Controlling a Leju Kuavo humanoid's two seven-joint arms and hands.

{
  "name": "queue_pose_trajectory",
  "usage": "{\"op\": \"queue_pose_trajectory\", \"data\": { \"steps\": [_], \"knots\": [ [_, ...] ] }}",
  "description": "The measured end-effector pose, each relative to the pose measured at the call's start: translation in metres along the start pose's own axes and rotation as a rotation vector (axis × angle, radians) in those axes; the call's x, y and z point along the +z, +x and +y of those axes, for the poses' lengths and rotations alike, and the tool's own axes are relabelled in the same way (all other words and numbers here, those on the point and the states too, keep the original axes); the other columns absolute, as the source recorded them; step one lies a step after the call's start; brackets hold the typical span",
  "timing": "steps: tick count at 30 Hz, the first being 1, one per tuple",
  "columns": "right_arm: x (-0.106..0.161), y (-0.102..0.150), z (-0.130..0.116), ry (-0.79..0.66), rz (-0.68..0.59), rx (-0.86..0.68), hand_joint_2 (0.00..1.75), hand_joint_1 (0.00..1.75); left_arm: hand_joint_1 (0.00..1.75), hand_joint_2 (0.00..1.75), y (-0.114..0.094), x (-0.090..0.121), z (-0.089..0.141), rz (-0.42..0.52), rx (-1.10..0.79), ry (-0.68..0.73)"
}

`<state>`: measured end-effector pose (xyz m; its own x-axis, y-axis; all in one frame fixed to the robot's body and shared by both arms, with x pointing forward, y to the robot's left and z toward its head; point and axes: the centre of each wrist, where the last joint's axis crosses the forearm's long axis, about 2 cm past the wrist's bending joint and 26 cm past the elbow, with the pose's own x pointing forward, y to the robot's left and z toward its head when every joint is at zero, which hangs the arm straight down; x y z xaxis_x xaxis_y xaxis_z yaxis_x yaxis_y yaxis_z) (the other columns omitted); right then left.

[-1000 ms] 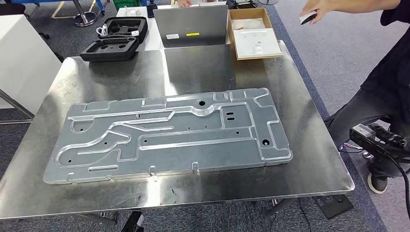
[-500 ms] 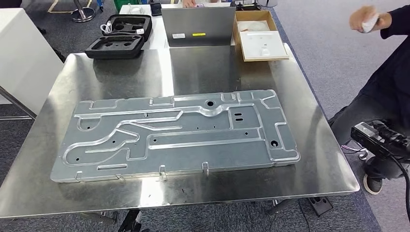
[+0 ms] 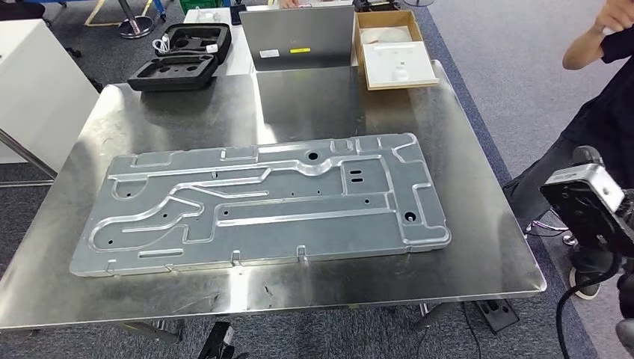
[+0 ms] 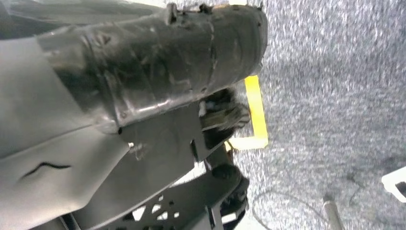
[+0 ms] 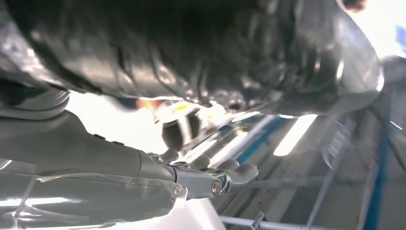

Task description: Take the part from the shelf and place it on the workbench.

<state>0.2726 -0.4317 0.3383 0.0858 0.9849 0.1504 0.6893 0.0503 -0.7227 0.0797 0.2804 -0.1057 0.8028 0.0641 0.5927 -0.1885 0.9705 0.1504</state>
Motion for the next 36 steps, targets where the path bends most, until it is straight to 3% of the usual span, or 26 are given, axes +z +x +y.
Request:
{"op": "queue_pose_trajectory", "data": {
  "steps": [12, 19, 36],
  "knots": [
    [0.029, 0.073, -0.013, -0.191, -0.138, -0.485, 0.0, 0.0, 0.0, 0.0, -0.004, 0.003, -0.004, 0.004, 0.047, -0.004],
    [0.067, 0.106, 0.003, -0.203, -0.199, -0.808, 0.0, 0.0, 0.0, 0.0, -0.005, 0.004, -0.006, 0.025, 0.064, 0.002],
    [0.129, 0.147, 0.023, -0.056, -0.105, -1.148, 0.0, 0.0, 0.0, 0.0, -0.007, 0.005, -0.005, 0.034, 0.053, 0.019]
  ]
}}
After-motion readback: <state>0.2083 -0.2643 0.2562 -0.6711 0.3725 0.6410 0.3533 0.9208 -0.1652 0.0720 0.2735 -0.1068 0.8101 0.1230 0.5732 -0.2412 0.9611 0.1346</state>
